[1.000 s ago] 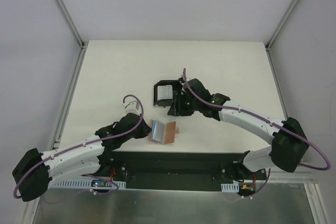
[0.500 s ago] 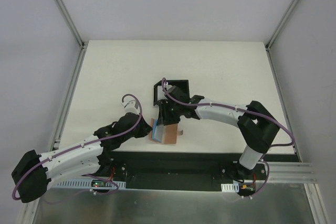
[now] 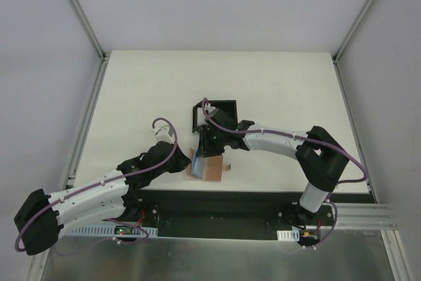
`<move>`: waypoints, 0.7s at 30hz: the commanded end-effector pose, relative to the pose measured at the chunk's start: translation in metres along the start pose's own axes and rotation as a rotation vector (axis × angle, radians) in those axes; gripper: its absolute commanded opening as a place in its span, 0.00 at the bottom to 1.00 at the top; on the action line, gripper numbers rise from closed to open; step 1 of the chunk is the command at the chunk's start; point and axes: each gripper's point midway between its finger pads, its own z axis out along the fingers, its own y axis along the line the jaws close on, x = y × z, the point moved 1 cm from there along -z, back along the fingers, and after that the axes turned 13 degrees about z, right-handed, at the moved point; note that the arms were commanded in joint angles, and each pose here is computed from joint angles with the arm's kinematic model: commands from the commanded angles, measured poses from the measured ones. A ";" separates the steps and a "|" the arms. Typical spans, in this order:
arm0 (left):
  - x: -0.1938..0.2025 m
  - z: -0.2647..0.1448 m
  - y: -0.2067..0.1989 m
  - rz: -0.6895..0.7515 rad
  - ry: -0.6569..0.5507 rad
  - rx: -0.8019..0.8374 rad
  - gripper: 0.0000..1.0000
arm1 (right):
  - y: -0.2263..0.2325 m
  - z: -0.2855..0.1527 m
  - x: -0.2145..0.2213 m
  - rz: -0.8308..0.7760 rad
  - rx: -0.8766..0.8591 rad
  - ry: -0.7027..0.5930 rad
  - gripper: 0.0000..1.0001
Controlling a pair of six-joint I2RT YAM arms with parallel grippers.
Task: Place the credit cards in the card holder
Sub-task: Open the card holder at the center of the board.
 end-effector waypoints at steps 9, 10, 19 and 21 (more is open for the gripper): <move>0.002 -0.003 -0.002 -0.017 -0.001 0.018 0.00 | 0.000 -0.005 -0.003 -0.019 0.064 -0.017 0.28; 0.003 -0.003 0.000 -0.020 0.003 0.011 0.00 | -0.002 -0.007 -0.004 -0.025 0.078 -0.023 0.27; 0.005 -0.002 0.003 -0.033 0.004 -0.002 0.00 | 0.009 -0.019 -0.006 -0.051 0.053 -0.043 0.30; 0.005 -0.003 0.002 -0.029 0.005 0.002 0.00 | 0.016 -0.017 -0.007 -0.043 0.020 -0.044 0.36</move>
